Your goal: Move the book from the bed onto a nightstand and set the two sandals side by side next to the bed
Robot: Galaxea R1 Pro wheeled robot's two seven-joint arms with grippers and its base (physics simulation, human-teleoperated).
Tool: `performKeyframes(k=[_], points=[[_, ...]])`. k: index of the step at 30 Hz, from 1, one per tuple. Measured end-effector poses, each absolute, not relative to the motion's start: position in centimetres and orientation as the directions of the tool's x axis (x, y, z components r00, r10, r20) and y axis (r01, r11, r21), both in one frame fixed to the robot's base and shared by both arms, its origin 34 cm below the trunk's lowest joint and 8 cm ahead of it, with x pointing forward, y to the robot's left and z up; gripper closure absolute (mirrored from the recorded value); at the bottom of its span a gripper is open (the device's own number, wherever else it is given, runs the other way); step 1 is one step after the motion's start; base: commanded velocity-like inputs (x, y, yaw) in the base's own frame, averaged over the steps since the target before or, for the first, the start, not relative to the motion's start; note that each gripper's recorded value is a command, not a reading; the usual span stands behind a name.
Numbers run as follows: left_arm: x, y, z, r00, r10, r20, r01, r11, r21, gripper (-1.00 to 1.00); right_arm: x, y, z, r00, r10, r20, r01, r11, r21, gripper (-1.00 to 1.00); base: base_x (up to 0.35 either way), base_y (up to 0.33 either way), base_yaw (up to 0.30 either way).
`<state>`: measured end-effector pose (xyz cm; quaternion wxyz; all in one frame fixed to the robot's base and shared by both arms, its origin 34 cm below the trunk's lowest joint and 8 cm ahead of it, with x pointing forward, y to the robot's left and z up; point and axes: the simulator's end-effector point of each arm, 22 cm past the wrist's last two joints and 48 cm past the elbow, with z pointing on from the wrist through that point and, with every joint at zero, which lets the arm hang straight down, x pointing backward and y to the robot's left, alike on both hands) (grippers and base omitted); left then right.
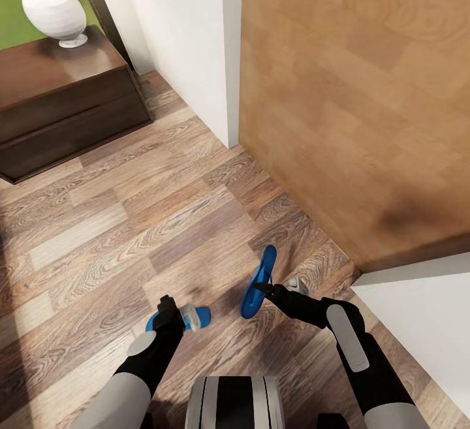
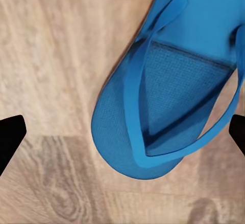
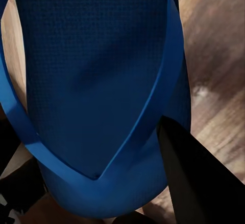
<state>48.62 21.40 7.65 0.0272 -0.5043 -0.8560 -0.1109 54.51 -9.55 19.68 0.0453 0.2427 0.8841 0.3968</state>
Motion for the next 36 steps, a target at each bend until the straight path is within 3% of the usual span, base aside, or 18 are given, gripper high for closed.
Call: performKeyframes(k=[36], points=[[45.8,21.2,4.9,-0.48,0.857,0.187,0.877,0.469,0.102,-1.0,52.4,-9.7,16.5,-0.87,0.464,0.169,0.439,0.57,0.694,1.0,0.0,0.0,0.0]])
